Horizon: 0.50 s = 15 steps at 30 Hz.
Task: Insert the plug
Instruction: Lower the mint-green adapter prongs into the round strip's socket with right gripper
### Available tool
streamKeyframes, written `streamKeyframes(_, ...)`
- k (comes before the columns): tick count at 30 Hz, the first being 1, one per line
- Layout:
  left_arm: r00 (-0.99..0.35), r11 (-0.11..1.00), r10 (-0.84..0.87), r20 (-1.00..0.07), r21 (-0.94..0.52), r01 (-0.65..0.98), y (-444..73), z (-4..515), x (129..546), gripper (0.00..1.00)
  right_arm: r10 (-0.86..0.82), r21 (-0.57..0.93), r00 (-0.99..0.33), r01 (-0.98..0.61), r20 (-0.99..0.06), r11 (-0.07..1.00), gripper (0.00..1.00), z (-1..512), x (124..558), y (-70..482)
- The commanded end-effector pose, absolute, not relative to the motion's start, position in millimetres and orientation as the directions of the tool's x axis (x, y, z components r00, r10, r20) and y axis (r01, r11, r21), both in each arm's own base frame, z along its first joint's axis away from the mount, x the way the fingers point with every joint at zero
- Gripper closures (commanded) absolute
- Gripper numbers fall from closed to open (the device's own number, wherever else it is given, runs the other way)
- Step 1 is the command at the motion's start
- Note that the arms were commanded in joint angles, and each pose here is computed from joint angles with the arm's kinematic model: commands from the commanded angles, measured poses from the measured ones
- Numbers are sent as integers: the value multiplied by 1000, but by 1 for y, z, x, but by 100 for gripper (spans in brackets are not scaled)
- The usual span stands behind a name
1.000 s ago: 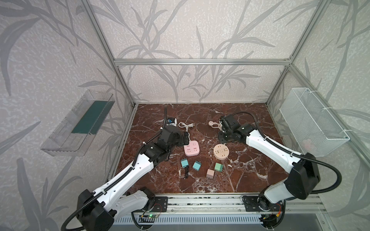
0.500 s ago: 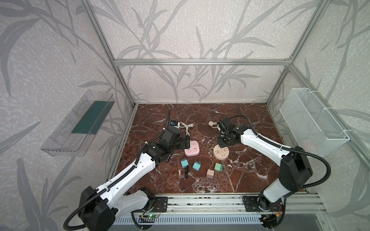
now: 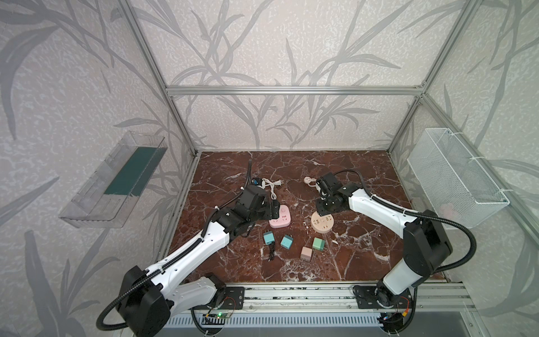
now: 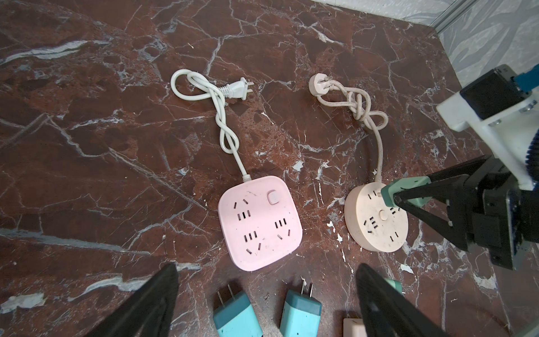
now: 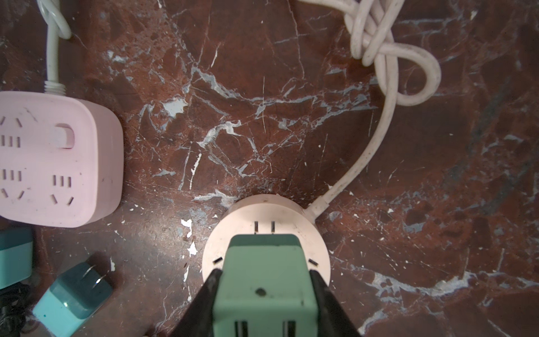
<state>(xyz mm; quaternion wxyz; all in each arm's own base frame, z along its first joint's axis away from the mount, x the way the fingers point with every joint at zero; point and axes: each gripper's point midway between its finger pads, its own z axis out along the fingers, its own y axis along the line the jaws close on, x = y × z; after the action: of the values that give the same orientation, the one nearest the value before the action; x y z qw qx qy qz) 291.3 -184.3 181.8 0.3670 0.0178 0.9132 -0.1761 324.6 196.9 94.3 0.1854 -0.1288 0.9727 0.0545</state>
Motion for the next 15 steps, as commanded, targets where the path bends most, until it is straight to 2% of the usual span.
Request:
streamKeyframes(1, -737, 933, -103, -668, -322, 161, -187, 178, 290, 7, -225, 70, -896, -271, -383, 960, 100, 91, 327, 199)
streamKeyframes(15, -738, 929, -106, -667, -330, 165, -189, 177, 290, 7, -255, 50, -902, -290, -349, 956, 100, 81, 321, 196)
